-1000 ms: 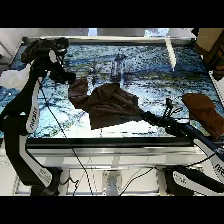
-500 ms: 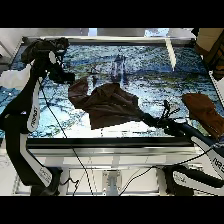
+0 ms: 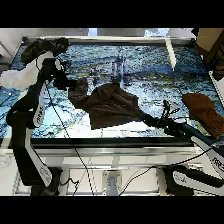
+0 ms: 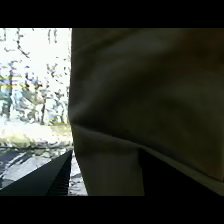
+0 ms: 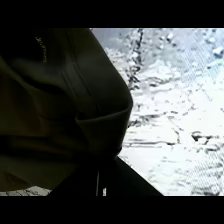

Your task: Fold the shirts.

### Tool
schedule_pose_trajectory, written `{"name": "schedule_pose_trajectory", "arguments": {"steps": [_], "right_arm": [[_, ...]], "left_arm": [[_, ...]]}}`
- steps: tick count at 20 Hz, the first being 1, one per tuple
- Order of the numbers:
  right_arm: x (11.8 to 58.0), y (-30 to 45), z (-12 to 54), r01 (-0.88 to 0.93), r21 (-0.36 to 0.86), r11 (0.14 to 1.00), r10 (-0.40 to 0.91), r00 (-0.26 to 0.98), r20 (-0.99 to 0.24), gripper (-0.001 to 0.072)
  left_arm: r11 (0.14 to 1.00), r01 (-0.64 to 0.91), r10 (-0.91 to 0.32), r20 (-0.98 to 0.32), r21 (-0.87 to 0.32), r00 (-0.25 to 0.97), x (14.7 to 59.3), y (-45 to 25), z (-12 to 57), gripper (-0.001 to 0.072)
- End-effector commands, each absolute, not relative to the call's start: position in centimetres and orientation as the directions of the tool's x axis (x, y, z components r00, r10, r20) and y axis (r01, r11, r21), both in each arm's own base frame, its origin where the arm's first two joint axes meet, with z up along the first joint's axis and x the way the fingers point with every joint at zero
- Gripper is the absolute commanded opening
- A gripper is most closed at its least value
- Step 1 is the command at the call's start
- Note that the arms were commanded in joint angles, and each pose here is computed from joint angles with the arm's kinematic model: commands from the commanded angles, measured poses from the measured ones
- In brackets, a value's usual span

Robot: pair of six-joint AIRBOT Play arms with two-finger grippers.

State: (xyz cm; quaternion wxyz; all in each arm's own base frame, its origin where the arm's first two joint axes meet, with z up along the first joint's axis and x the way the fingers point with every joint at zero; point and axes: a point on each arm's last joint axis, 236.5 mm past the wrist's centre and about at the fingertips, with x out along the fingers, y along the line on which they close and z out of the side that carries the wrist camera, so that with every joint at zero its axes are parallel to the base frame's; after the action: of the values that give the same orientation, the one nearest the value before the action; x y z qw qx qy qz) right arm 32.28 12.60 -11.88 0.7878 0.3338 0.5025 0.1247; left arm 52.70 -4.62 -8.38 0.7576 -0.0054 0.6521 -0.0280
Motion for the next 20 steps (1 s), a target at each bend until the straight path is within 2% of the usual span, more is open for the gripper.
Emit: {"name": "schedule_pose_trajectory", "arguments": {"steps": [1, 4, 6, 8, 9, 10, 12, 15, 17, 20], "right_arm": [[32.1, 12.8, -11.8, 0.131, 0.656, 0.744, 0.541, 0.458, -0.705, 0.0029], [32.0, 13.1, -11.7, 0.115, 0.659, 0.743, 0.552, 0.452, -0.701, 0.0029], [32.0, 13.1, -11.7, 0.11, 0.657, 0.746, 0.551, 0.452, -0.701, 0.0029], [32.0, 13.1, -11.7, 0.11, 0.657, 0.746, 0.551, 0.452, -0.701, 0.0029], [32.0, 13.1, -11.7, 0.11, 0.657, 0.746, 0.551, 0.452, -0.701, 0.0029], [32.0, 13.1, -11.7, 0.11, 0.657, 0.746, 0.551, 0.452, -0.701, 0.0029], [32.0, 13.1, -11.7, 0.109, 0.657, 0.746, 0.551, 0.452, -0.701, 0.0028], [32.1, 13.2, -11.6, 0.079, 0.655, 0.752, 0.557, 0.455, -0.695, 0.0028], [32.7, 14.0, -10.4, 0.024, 0.685, 0.729, 0.592, 0.48, -0.647, 0.0027], [34.7, 15.7, -6.9, -0.085, 0.75, 0.656, 0.661, 0.544, -0.516, 0.0025]], "left_arm": [[0.993, -0.034, -0.107, -0.984, -0.113, 0.143, 53.1, -5.1, -10.1, 0.0498], [0.987, -0.093, -0.115, -0.982, -0.13, 0.149, 53.5, -4.7, -10.7, 0.0498], [0.978, -0.108, -0.161, -0.973, -0.18, 0.167, 54.0, -5.4, -10.7, 0.0494], [0.963, -0.113, -0.22, -0.956, -0.245, 0.196, 54.7, -6.7, -10.5, 0.0429], [0.957, -0.112, -0.242, -0.948, -0.269, 0.207, 55.0, -7.2, -10.5, 0.0245], [0.949, -0.112, -0.264, -0.939, -0.293, 0.221, 55.4, -7.8, -10.5, 0.0121], [0.937, -0.099, -0.303, -0.92, -0.335, 0.251, 56.1, -8.7, -10.1, 0.0015], [0.897, -0.044, -0.413, -0.868, -0.44, 0.275, 56.7, -11.3, -8.9, 0.0013], [0.84, 0.02, -0.525, -0.802, -0.542, 0.285, 56.9, -14.0, -7.2, 0.0013], [0.669, 0.133, -0.72, -0.593, -0.731, 0.361, 58.6, -18.6, -1.3, 0.0012]]}}
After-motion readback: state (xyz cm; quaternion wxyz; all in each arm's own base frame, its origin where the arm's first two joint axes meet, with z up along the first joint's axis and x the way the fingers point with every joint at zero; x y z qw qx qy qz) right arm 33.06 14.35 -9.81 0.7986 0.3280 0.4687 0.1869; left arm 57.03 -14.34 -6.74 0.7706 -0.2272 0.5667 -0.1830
